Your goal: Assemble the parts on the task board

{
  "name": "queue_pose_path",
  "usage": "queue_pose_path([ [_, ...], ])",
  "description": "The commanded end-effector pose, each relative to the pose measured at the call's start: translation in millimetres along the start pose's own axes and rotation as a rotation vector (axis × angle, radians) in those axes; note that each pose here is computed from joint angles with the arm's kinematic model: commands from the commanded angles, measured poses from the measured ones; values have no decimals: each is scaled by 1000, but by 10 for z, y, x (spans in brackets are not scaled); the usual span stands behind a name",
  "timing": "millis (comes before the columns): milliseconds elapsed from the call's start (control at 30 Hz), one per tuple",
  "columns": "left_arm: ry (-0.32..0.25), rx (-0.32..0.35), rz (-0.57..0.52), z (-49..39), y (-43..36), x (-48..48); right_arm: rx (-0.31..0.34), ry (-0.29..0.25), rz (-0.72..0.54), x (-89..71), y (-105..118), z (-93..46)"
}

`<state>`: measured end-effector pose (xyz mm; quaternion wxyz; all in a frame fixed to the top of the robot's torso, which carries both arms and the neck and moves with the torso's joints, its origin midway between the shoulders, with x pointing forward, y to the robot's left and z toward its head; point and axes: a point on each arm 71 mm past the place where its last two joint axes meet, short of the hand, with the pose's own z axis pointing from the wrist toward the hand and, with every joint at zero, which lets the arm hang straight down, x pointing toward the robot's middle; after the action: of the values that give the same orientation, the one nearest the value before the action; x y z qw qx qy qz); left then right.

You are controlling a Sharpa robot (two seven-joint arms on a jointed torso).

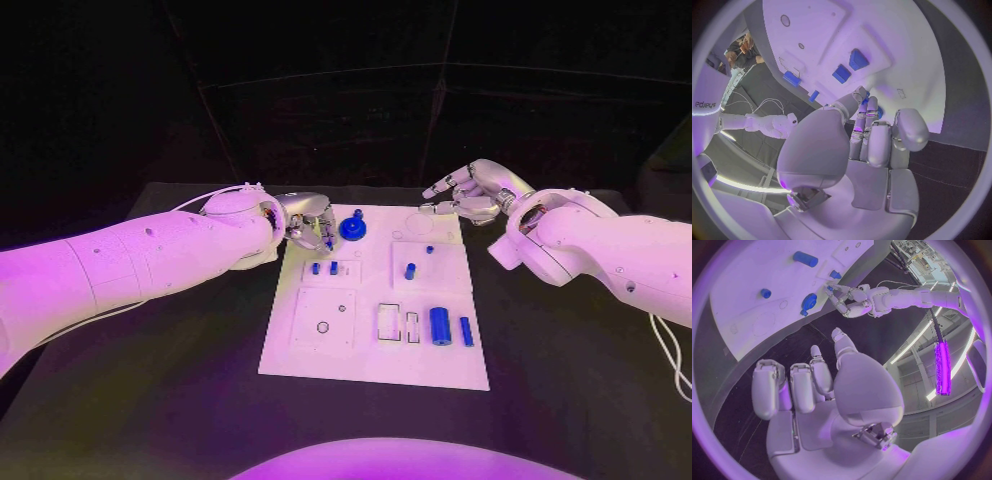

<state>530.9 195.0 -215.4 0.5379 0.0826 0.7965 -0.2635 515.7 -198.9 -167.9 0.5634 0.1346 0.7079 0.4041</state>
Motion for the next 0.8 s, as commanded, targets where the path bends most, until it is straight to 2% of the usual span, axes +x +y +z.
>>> queue_pose_path([
  [33, 12, -11, -4, 2, 12, 1, -8, 4, 1, -1, 16, 4],
  [800, 34, -4, 1, 30, -10, 60, -9, 5, 1, 2, 20, 5],
])
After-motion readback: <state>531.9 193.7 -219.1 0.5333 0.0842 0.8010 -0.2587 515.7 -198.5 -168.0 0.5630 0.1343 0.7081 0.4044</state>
